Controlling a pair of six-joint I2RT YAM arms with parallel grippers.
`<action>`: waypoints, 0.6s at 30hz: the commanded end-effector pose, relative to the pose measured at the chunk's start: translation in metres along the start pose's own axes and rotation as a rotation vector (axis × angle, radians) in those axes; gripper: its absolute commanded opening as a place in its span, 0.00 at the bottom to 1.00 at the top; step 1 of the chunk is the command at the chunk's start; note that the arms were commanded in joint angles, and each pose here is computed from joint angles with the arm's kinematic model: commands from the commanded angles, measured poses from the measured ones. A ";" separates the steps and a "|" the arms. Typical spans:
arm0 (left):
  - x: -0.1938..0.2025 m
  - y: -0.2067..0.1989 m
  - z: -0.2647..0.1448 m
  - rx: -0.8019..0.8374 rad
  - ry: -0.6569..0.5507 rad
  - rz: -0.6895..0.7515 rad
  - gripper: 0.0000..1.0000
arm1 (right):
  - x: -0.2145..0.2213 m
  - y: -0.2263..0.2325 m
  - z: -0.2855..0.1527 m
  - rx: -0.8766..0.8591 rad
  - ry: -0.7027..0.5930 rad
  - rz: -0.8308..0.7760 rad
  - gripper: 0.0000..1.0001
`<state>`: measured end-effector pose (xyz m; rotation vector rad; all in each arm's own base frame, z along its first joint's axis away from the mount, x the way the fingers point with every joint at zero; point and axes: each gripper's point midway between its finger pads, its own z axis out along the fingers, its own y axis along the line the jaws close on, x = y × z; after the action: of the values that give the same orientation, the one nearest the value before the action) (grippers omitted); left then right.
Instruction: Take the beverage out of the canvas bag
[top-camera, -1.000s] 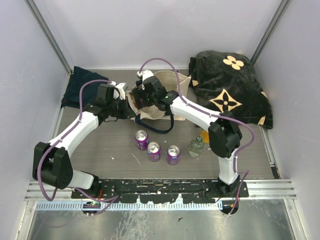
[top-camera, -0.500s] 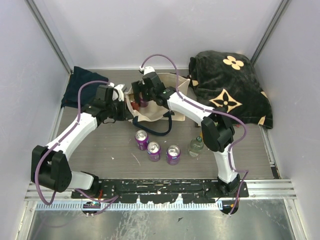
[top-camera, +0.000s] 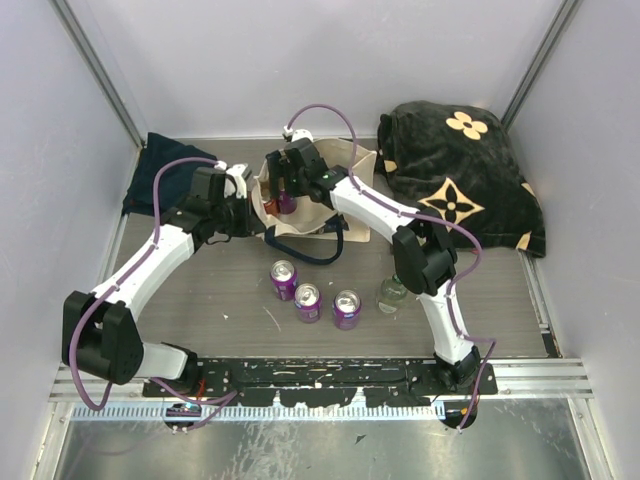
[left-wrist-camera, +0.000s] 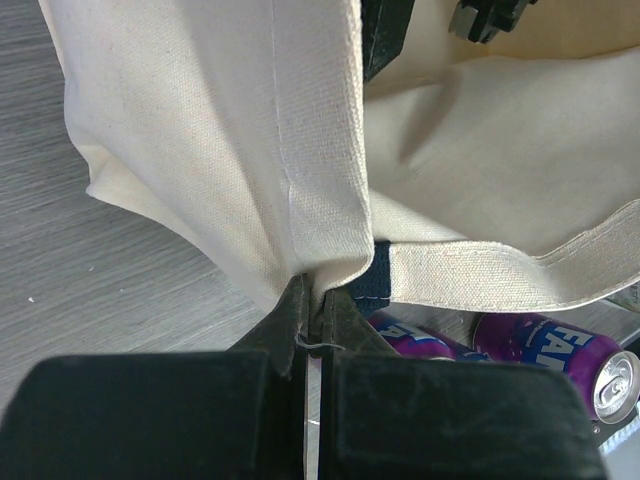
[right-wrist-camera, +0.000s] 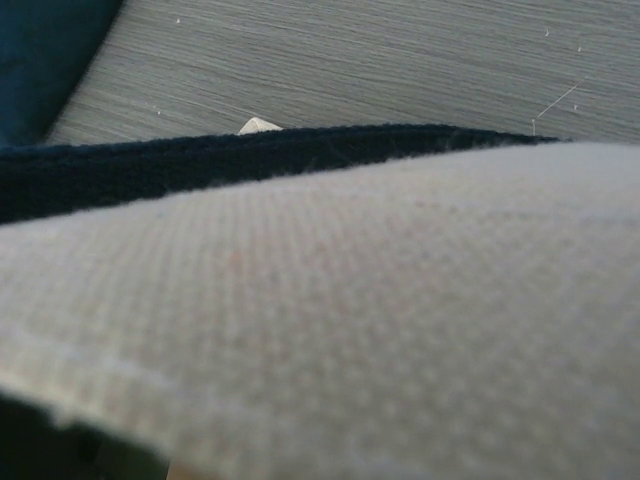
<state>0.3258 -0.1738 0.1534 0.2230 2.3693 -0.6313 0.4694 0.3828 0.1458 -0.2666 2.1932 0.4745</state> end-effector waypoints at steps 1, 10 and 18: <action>0.032 0.017 0.001 -0.068 0.123 -0.038 0.01 | -0.016 -0.008 0.009 0.037 -0.043 0.058 0.90; 0.032 0.015 0.005 -0.052 0.129 -0.037 0.01 | -0.003 -0.016 0.035 0.084 -0.008 0.041 0.87; 0.037 0.015 0.009 -0.039 0.144 -0.046 0.01 | -0.001 -0.026 0.044 0.136 -0.040 0.087 0.79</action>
<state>0.3380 -0.1759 0.1558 0.2204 2.3348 -0.6355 0.4915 0.3944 0.1324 -0.2085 2.1985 0.4567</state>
